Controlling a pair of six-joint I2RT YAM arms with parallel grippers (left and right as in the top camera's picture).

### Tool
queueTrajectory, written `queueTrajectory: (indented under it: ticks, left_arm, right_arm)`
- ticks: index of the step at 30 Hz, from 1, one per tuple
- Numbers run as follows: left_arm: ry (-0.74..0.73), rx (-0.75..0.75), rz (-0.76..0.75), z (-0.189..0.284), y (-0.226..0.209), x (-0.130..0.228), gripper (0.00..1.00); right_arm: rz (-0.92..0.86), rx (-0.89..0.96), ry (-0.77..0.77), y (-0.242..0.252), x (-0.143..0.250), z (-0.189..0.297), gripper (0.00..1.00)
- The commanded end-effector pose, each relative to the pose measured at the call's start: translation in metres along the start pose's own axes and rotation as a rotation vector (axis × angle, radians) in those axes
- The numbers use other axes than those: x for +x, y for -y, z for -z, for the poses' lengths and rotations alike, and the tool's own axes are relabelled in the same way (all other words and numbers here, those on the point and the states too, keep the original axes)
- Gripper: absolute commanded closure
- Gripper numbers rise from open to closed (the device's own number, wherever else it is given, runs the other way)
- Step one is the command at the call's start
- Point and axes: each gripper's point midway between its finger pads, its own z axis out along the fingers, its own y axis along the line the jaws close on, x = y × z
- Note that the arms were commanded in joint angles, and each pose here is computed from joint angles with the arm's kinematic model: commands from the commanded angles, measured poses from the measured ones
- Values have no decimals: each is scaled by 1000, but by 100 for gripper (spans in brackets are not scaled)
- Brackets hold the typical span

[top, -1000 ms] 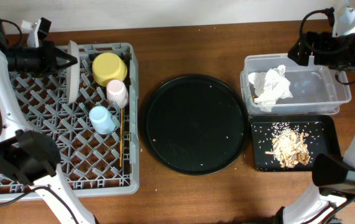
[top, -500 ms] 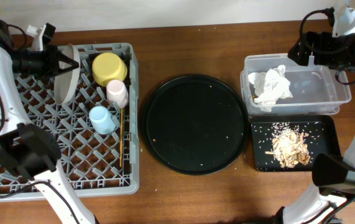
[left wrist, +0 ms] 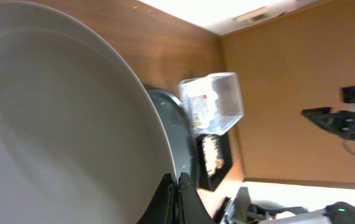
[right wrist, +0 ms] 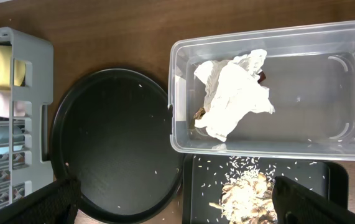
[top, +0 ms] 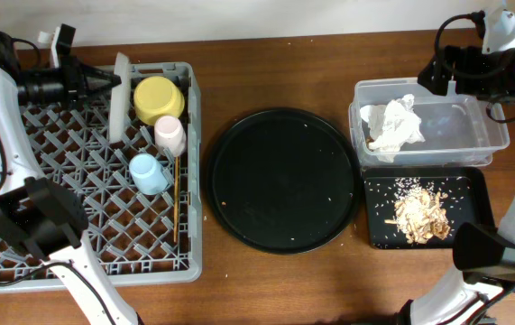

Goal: Sort waste into correct bins and load items into the dishwasher rack
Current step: 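Stand the white plate upright in the rack slots and release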

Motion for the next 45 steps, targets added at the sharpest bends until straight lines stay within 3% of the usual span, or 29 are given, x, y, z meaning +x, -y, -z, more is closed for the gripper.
queueTrajectory:
  ticks: [1,5,22,40,41,45]
  left_arm:
    - [28,83,4,0,13,-5,100]
    - [12,8,-19,0,-1,-4,100]
    - [39,57,17,7,4,-6,100]
    - [-20,-29,71,1,-23,9,99]
    - [-24,-27,80,-1,-26,10,92]
    - [-28,-26,99,-2,-33,12,43]
  right_arm:
    - [-13,5,-13,3,1,-3,2]
    - [-13,5,-13,3,1,-3,1]
    - [-13,5,-13,3,1,-3,2]
    - [-13,5,-13,3,1,-3,2]
    - [-13,6,-12,3,1,-3,2]
    - [-13,5,-13,3,1,-3,1]
